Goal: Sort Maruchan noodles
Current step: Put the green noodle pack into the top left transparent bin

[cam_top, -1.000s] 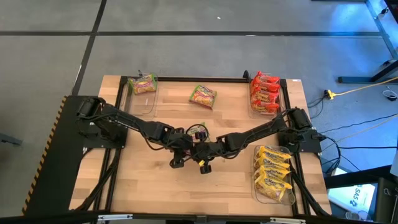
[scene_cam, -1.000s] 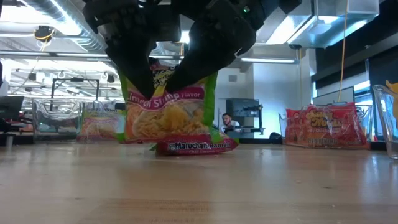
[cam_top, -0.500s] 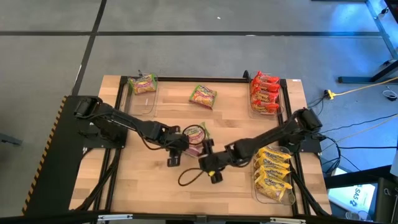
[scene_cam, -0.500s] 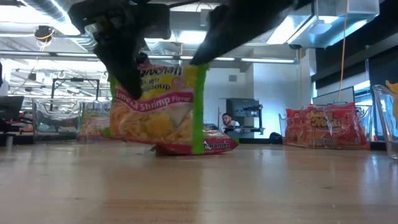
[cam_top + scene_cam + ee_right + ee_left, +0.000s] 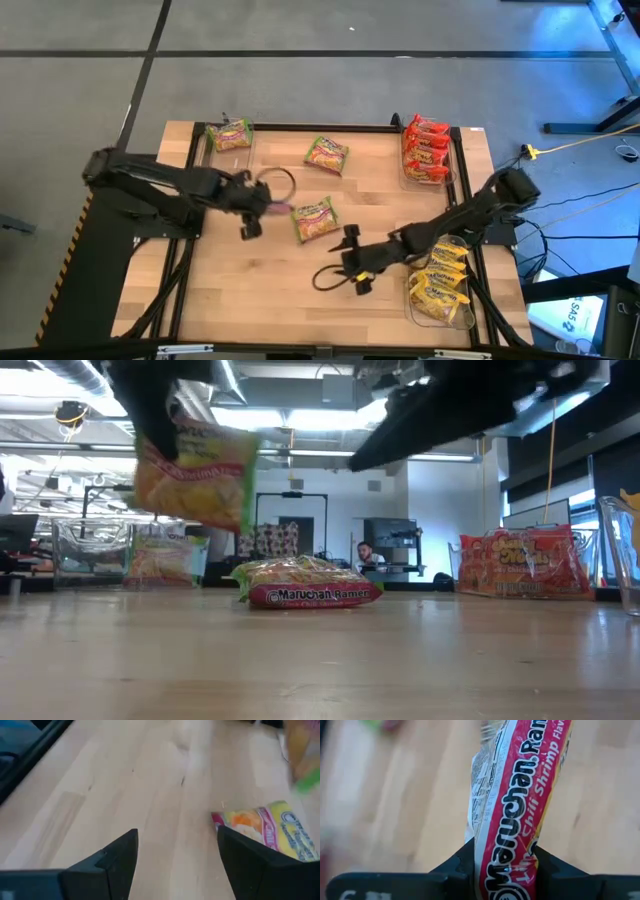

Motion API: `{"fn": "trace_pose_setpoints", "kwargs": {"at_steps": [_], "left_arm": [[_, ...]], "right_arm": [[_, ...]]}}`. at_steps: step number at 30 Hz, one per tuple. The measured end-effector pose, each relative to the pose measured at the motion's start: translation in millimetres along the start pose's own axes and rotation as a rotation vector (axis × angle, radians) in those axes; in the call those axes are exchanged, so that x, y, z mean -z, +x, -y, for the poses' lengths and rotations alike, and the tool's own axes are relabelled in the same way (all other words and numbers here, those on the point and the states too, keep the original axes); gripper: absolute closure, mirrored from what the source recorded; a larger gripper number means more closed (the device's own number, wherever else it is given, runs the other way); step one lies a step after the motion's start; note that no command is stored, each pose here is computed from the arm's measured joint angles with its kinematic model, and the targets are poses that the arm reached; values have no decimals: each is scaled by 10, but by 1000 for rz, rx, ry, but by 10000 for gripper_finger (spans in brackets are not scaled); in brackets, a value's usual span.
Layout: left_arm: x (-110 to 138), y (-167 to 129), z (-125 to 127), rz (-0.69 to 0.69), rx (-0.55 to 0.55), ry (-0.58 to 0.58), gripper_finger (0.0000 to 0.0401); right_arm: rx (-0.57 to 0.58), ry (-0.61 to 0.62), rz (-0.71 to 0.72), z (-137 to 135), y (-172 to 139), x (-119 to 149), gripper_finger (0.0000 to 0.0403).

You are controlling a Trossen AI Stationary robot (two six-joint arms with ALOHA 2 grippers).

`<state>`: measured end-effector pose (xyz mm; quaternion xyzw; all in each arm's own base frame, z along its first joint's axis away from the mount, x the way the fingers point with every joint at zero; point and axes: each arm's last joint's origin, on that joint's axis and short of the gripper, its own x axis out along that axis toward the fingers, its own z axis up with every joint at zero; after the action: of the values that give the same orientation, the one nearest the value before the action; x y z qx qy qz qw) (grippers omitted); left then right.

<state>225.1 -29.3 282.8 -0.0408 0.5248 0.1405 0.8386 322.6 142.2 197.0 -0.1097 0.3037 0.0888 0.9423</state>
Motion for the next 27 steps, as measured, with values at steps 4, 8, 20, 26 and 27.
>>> {"fn": "trace_pose_setpoints", "kwargs": {"at_steps": [4, 8, 20, 26, 27], "left_arm": [[127, -245, -322, 17, -103, -85, 303], [198, -411, -674, -4, -249, -151, 303], [226, -420, -1608, -276, -453, -255, 304], [171, -119, -1954, -350, -347, -313, 316], [168, -63, -2008, -370, -349, -319, 317]], "right_arm": [[1, 38, 28, 34, -172, 182, 159], [-4, 85, 54, 54, -265, 274, 159], [-29, 90, 73, 52, -272, 333, 159], [-28, 63, 72, 52, -272, 333, 159], [-28, 56, 72, 52, -272, 333, 159]]}}
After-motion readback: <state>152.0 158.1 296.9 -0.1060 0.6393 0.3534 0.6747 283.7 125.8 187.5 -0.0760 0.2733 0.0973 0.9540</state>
